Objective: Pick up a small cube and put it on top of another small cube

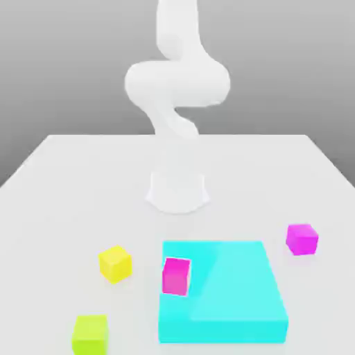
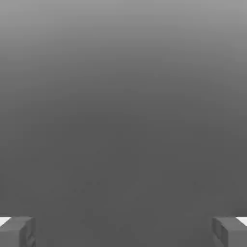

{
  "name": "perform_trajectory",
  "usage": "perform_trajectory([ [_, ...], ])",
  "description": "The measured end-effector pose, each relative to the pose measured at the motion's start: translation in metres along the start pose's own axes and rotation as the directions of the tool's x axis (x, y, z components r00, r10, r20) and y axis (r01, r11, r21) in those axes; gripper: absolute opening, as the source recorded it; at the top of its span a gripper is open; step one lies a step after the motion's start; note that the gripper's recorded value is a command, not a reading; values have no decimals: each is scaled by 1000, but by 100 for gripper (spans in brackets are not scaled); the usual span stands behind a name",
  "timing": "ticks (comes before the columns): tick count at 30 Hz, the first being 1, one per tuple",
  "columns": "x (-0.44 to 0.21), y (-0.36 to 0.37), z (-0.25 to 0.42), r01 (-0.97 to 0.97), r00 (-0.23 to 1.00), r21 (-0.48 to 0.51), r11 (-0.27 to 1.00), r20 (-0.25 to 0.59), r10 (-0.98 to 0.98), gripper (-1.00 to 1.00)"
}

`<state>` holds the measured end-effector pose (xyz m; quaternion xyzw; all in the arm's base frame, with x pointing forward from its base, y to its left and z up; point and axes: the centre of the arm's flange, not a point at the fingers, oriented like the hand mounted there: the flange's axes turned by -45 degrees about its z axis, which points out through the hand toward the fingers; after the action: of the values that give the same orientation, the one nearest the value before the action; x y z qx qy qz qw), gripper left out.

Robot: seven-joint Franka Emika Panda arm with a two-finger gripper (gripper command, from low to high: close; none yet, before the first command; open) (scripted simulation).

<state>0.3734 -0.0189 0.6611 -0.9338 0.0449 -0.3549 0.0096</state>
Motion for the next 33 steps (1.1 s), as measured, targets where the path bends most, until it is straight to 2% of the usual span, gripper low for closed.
perform_trajectory([
  [8, -97, 71, 176, -266, 923, -132, 955, 251, 291, 0],
  [15, -251, 123, 274, -444, 723, -344, 828, 407, 557, 0],
  [19, -350, 149, 305, -491, 578, -496, 716, 429, 694, 0],
  [26, -393, 148, 343, -487, 566, -502, 715, 442, 696, 0],
  [27, -397, 146, 347, -493, 563, -497, 715, 445, 697, -100],
  [33, -399, 146, 349, -496, 562, -493, 715, 446, 697, -100],
])
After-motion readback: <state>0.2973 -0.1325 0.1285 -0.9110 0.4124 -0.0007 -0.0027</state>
